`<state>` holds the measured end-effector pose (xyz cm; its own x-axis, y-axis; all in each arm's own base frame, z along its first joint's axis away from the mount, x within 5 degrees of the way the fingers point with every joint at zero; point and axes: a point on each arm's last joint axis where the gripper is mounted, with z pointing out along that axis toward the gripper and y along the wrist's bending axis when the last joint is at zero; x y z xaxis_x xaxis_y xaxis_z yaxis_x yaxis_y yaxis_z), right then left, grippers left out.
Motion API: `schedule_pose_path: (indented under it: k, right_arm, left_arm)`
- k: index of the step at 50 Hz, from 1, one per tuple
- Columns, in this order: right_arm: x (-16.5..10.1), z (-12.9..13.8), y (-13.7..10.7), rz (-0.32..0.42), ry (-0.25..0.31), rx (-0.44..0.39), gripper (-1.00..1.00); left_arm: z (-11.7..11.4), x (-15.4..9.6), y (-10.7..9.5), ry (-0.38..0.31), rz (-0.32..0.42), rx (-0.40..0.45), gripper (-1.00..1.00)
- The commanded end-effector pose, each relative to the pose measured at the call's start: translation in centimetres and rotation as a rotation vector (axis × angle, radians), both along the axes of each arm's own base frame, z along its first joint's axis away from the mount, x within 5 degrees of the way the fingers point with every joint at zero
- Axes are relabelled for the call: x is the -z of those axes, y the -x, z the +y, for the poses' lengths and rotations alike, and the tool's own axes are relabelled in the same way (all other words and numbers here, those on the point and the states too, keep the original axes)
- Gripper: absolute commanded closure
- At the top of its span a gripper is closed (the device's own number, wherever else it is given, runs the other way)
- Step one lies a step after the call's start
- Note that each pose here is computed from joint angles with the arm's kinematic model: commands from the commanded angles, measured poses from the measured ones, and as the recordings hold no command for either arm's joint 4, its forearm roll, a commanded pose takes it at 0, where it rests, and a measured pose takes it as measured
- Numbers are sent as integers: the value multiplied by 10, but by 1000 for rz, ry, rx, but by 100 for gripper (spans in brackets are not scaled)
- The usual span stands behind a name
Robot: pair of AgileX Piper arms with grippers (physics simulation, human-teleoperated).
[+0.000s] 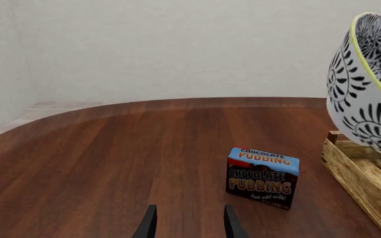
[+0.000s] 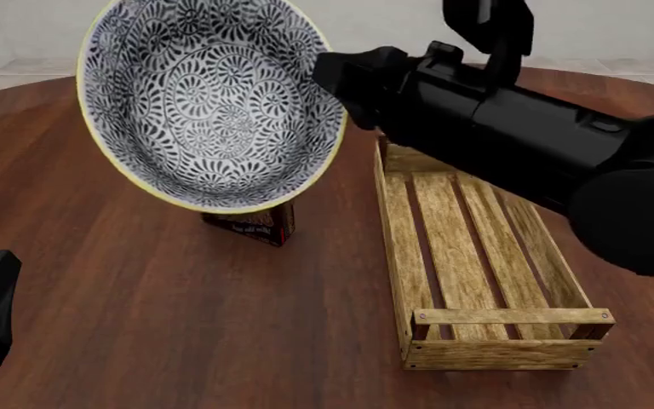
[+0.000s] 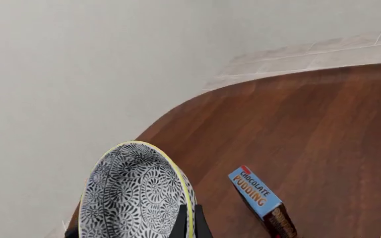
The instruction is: Pick up the bowl on the left and put it in the tray.
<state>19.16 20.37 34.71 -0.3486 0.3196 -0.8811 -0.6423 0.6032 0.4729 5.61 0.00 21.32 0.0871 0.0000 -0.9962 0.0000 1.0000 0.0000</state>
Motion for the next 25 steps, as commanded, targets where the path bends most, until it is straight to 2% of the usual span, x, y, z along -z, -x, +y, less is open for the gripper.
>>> schedule_pose_path:
  k: [1, 14, 25]
  right_arm:
    - [-2, -9, 4, 25, -67, 16, 100]
    - [-4, -26, 7, 25, -55, 52, 100]
    - [-14, -40, 8, -7, -25, 91, 100]
  left_arm:
    - [0, 0, 0, 0, 0, 0, -100]
    - [0, 0, 0, 0, 0, 0, -100]
    - [0, 0, 0, 0, 0, 0, -100]
